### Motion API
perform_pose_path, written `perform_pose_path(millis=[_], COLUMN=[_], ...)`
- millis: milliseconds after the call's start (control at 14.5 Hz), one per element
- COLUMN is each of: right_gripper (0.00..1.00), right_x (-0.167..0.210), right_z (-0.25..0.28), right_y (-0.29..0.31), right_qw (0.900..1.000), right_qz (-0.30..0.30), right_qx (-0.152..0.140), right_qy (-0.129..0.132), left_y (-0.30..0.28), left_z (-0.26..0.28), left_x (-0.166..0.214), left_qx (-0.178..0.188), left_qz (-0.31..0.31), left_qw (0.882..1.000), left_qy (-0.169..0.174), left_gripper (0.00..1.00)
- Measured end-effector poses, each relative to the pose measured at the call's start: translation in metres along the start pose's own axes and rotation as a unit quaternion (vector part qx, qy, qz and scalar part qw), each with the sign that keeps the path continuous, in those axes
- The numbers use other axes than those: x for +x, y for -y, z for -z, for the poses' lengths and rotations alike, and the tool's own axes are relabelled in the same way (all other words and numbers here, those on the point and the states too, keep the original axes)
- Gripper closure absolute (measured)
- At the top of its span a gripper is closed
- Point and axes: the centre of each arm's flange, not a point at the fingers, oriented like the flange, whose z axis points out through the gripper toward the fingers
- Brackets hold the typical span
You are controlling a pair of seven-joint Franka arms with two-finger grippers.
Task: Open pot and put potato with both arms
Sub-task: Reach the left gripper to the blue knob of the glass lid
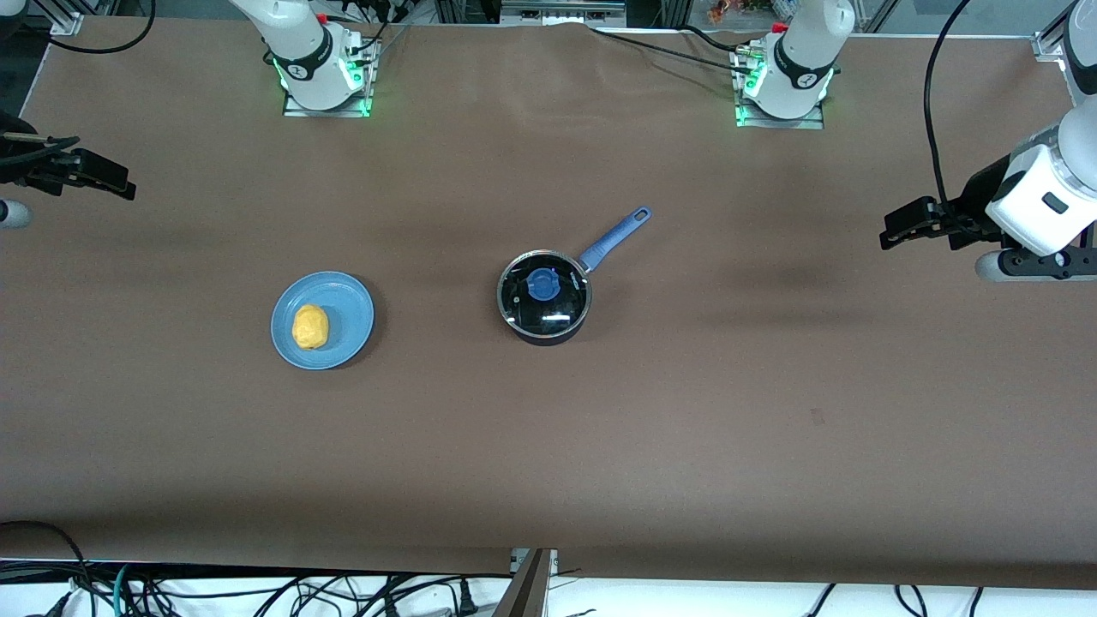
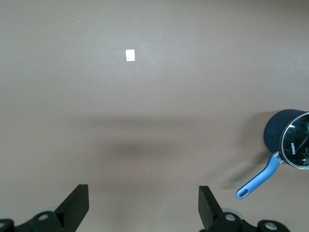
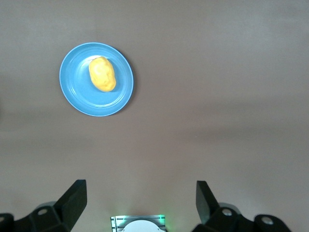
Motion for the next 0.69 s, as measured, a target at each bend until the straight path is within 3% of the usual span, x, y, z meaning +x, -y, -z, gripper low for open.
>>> perform_pose_path(millis=[484,692], right_gripper=[0.00,0.00], right_x=[-0.001,-0.001], right_z=[-0.001,0.000], right_y=[-0.011,-0.011], right_qw=[1.000,1.000], right_qz=[-0.009,-0.009], right_qx=[0.002,0.001], right_qy=[0.001,0.001], left_y=[-0.012,-0.088], left_z=[-0.003,-0.020], left_x=[-0.001,0.002], left_qx=[0.000,-0.012], left_qz=[-0.004,0.023], left_qw=[1.000,0.999], left_qy=[0.002,-0.025], left_gripper=[0.00,0.00])
